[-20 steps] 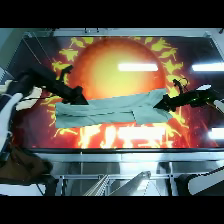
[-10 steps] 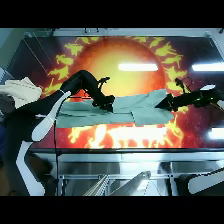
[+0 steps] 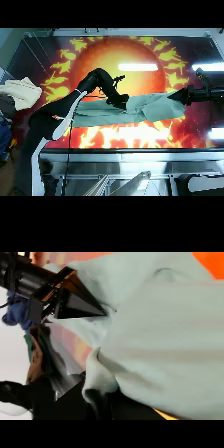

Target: Fold the shirts.

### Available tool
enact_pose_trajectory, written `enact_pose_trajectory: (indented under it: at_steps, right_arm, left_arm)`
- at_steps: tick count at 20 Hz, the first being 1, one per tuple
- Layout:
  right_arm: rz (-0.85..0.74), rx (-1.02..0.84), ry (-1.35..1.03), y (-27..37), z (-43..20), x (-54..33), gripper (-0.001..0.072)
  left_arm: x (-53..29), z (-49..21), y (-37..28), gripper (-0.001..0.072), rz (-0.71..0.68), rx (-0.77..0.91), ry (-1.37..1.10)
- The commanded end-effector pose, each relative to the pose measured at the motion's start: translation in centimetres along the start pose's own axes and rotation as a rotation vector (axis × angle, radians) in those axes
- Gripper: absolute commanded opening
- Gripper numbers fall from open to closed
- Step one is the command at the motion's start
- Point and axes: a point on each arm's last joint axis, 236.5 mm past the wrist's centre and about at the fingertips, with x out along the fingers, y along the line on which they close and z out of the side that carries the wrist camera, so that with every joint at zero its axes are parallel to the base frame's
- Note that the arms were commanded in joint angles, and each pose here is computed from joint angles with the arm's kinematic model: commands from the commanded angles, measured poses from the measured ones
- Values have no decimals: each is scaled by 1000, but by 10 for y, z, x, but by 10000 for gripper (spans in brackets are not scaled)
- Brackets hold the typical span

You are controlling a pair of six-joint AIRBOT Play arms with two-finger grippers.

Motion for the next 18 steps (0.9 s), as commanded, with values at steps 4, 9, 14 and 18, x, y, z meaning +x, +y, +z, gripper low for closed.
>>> enact_pose_trajectory:
  at_steps: [4, 9, 14, 18]
  right_arm:
    - [149, -206, 13, 126, -4, 73, 20]
    - [89, -351, 200, 179, -59, 238, 20]
    - [22, -359, 345, 137, -132, 393, 344]
    - [91, -324, 460, 155, -142, 384, 364]
  left_arm:
    - [-147, -20, -35, 13, -10, 109, -153]
    - [-247, -103, 5, 13, 18, -34, -306]
    - [-254, -179, 49, 13, 9, -178, -365]
    - [-246, -201, 69, 13, 18, -249, -445]
